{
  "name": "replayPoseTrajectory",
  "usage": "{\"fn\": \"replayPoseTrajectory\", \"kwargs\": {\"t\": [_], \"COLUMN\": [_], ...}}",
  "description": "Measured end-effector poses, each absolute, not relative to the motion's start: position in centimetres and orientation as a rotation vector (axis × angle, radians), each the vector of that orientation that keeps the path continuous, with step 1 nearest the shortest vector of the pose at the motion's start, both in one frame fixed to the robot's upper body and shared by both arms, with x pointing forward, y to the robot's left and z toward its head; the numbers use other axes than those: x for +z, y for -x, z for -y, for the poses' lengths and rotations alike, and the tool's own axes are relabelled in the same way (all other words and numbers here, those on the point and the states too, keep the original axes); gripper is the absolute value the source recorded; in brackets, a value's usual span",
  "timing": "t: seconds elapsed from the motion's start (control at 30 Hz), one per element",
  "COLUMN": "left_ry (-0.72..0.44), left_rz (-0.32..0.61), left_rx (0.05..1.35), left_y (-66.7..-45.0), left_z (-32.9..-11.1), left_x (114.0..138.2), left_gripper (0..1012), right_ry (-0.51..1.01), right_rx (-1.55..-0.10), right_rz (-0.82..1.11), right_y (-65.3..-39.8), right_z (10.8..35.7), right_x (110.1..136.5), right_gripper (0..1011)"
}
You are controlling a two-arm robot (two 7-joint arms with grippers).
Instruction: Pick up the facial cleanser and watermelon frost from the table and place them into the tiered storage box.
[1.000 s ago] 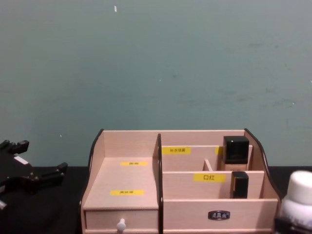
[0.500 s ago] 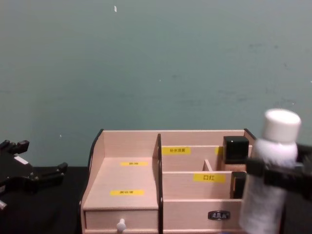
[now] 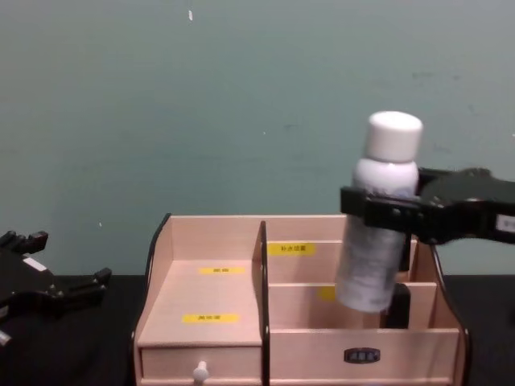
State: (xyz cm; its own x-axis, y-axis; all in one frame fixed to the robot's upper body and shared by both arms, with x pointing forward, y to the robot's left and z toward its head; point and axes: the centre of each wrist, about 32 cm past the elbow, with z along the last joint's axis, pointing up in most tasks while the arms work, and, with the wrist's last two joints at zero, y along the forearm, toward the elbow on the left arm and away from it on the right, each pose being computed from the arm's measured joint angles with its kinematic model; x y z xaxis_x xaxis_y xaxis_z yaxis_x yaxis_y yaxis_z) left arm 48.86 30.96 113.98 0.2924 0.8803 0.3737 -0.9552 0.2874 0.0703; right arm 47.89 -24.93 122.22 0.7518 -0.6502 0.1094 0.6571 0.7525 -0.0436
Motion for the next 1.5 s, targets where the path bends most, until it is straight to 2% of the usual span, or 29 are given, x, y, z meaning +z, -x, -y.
{"fn": "replayPoseTrajectory", "kwargs": {"t": [0.33, 0.73, 1.5], "left_ry": [-0.304, -0.305, -0.304], "left_rz": [0.285, 0.285, 0.285], "left_rx": [1.248, 1.248, 1.248], "left_y": [-48.9, -48.9, -48.9], "left_z": [-31.0, -31.0, -31.0], "left_x": [114.0, 114.0, 114.0], "left_gripper": [1001, 1001, 1001], "right_ry": [0.064, 0.094, 0.123], "right_rx": [-0.725, -0.772, -0.806], "right_rz": [0.102, 0.108, 0.098], "right_y": [-51.2, -54.1, -57.3], "right_z": [23.1, 21.7, 20.2], "right_x": [122.8, 122.3, 121.3], "right_gripper": [602, 602, 602]}}
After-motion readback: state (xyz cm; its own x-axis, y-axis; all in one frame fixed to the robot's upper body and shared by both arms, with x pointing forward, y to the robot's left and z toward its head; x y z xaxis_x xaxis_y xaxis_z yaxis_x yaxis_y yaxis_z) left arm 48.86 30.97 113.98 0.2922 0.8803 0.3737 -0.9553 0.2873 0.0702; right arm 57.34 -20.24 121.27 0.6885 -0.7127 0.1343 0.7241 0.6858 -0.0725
